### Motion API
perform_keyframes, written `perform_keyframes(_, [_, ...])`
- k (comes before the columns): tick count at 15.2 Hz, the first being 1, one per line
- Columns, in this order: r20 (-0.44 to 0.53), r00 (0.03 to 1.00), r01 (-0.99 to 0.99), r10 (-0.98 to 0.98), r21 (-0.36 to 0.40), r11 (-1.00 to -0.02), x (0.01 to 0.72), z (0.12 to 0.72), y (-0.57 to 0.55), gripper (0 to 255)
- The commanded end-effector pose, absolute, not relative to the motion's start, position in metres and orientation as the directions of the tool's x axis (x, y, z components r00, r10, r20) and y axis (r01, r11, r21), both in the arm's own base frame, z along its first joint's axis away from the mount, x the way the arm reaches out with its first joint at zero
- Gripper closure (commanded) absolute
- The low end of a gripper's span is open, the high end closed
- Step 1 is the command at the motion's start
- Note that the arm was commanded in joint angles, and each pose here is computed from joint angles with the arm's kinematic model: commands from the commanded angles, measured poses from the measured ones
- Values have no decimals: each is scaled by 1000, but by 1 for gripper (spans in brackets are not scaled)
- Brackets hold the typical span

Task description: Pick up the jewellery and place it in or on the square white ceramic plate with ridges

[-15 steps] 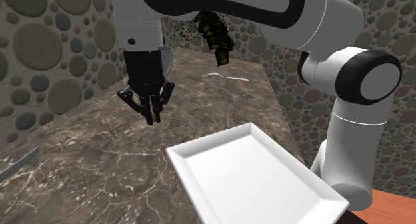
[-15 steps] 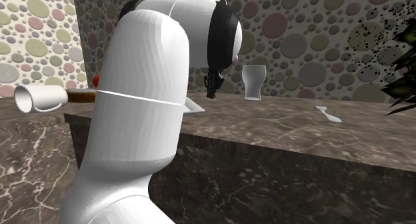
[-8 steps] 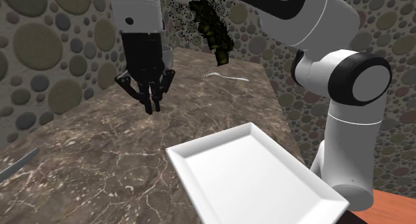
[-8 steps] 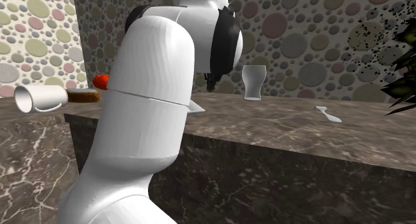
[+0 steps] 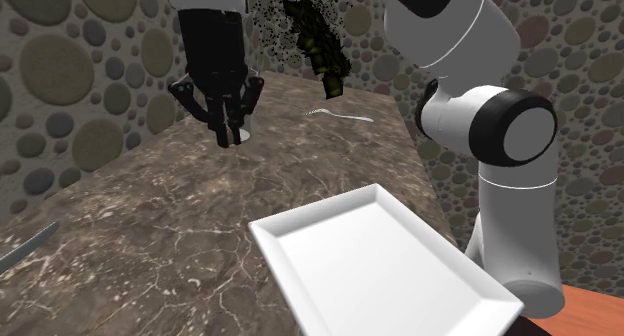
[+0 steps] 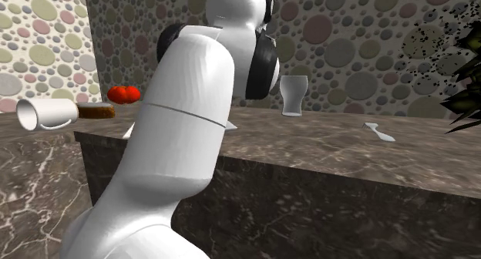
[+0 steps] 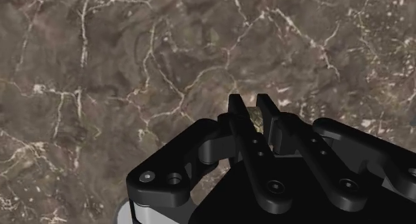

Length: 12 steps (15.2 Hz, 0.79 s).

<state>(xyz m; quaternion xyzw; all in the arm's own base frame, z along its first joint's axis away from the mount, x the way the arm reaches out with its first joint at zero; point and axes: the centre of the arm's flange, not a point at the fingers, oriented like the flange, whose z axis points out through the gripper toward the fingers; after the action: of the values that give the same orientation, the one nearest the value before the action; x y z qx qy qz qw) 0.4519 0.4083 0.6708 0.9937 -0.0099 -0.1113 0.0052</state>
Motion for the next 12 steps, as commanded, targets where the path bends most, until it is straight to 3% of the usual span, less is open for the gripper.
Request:
perform_keyframes(1, [-222, 975, -19, -22, 13, -1000, 452, 681, 408, 255])
perform_keyframes(12, [-222, 975, -19, -21, 13, -1000, 324, 685, 377, 255])
